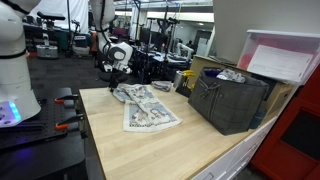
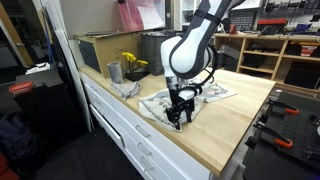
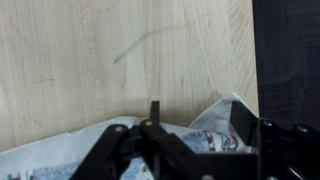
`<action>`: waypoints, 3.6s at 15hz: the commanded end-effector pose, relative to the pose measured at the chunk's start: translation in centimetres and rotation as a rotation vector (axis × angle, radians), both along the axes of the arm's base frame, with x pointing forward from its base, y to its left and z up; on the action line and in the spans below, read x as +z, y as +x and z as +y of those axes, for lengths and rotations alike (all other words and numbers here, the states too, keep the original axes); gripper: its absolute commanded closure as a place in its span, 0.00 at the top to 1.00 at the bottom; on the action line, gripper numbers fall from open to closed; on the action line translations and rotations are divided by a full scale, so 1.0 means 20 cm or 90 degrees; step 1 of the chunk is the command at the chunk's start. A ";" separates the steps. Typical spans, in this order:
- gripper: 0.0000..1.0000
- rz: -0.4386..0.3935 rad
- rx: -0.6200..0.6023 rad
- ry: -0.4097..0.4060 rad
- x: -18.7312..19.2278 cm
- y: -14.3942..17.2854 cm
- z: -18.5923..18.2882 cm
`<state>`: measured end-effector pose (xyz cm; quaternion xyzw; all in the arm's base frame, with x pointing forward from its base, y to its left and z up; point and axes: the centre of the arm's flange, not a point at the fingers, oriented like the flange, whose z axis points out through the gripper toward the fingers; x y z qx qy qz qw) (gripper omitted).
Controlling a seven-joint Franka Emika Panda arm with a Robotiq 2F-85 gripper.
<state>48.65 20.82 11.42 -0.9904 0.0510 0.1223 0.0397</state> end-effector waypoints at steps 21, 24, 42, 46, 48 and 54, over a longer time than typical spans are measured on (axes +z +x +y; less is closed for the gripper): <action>0.68 -0.055 0.071 0.029 0.03 0.04 0.09; 0.67 -0.051 0.079 0.020 -0.03 0.05 0.08; 0.01 0.028 0.019 -0.046 0.15 -0.25 0.01; 0.01 0.043 0.013 -0.049 0.27 -0.29 0.11; 0.01 0.035 0.042 -0.022 0.33 -0.30 0.20; 0.36 0.040 0.087 0.016 0.43 -0.32 0.34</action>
